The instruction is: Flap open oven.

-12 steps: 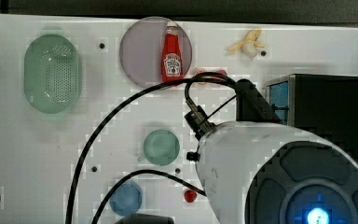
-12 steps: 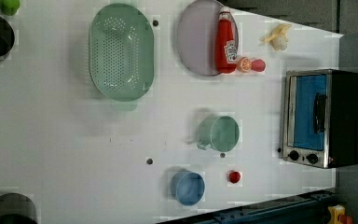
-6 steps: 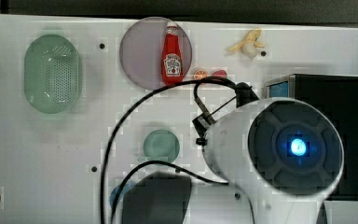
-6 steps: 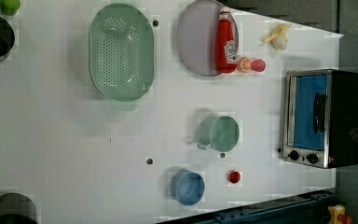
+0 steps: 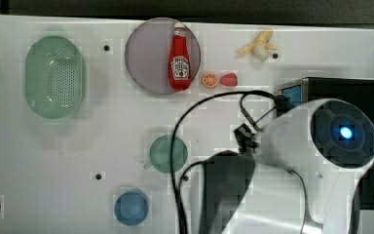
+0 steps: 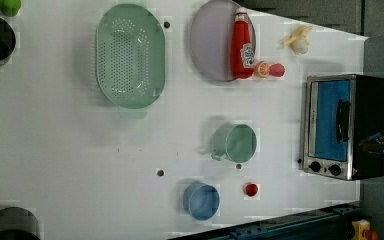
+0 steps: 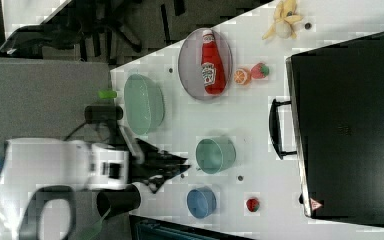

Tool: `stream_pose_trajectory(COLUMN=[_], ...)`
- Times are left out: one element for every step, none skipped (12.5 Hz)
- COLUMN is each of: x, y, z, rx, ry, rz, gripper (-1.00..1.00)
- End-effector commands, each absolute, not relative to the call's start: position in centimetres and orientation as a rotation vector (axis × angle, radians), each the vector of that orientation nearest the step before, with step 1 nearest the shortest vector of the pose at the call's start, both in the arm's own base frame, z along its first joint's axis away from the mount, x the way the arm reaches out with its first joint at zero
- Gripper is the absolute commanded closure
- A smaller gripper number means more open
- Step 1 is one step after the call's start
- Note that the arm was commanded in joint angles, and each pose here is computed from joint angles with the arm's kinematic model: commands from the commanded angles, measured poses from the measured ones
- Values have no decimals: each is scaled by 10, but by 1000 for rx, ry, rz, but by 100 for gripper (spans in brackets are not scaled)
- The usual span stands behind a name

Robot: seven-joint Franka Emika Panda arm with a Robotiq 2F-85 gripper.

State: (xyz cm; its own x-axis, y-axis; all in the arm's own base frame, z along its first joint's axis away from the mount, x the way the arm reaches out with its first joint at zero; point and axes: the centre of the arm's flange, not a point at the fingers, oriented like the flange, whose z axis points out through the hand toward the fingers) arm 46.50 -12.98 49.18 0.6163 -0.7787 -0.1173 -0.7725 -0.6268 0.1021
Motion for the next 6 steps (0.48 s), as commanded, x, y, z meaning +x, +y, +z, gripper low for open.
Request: stream_pose_trajectory(x=[457,455,454,452,451,450], y=[-163,-174,-184,-193,-201,-209], z=[480,468,457,447,436,426], rx=[2889,2902,2920,2943,2966,2984], ry=[-958,-857,-765,-671,-581,-492], rz=[-147,-126,-106,-89,-75,-70], gripper=[65,65,65,65,65,65])
